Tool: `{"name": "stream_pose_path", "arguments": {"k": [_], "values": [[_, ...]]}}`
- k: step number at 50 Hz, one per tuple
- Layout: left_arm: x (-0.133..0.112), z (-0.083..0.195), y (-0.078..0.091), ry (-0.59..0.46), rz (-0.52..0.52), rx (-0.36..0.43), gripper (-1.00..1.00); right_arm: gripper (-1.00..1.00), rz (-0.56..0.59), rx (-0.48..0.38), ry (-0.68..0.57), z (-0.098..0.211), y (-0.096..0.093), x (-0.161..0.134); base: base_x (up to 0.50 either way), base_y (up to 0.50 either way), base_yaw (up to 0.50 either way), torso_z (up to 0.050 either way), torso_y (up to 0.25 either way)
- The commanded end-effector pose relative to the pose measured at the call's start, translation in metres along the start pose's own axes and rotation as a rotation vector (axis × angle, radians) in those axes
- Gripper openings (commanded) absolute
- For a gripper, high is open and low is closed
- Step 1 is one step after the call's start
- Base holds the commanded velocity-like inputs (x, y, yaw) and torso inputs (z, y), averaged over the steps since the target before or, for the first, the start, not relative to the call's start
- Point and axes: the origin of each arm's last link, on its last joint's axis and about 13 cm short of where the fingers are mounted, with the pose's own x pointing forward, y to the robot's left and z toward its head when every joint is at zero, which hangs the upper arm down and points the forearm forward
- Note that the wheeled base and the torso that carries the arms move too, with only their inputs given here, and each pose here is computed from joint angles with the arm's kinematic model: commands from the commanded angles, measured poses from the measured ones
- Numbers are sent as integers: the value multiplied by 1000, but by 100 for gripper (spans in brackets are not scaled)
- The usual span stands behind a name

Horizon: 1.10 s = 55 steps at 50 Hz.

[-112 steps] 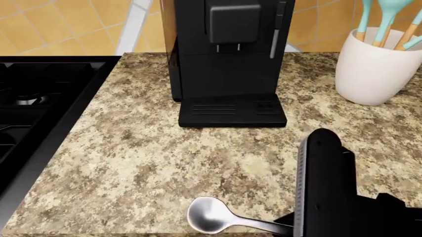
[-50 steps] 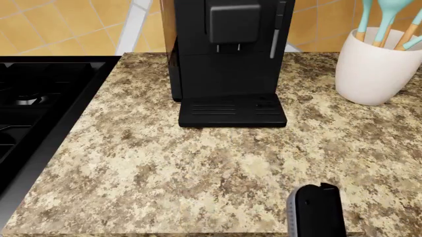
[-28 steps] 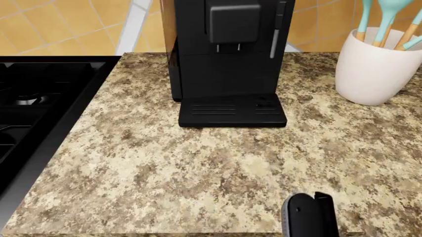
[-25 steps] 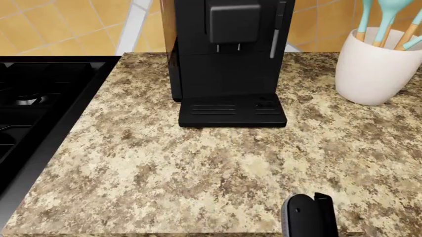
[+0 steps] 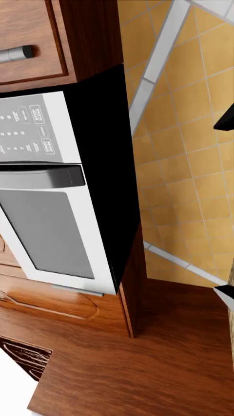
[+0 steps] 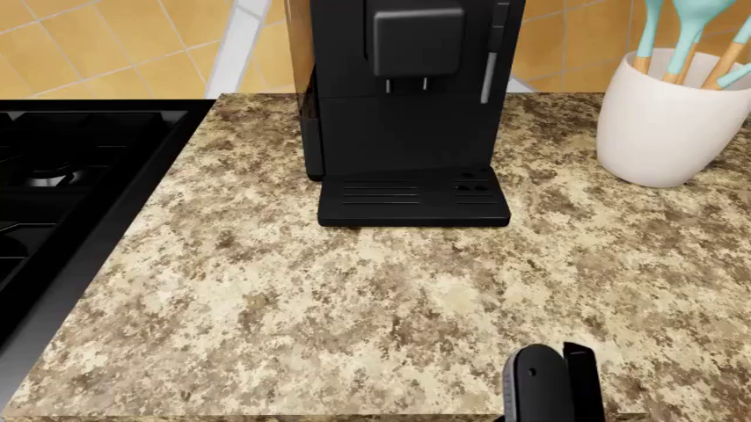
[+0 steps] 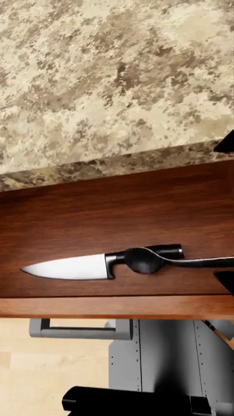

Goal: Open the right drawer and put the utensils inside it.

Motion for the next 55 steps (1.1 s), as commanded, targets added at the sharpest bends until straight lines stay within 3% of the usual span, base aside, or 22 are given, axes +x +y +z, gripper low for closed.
{"name": "stream_pose_path", "arguments": {"k": [1,12,32,39,55], "values": [[0,0,0,-1,0,1,100,100,-11,-2,1,1,0,-2,0,0,0,0,0],[0,1,1,-2,2,1,100,100,-25,-17,-15,5,1,-7,0,0,0,0,0],[0,2,3,-6,10,0,100,100,-155,-82,-125,31,3,-39,0,0,0,0,0],[-1,2,3,-7,12,-1,100,100,-331,-60,-258,45,-12,-51,0,0,0,0,0],[0,1,1,-1,7,-1,100,100,-464,26,-439,59,-29,-65,0,0,0,0,0]]}}
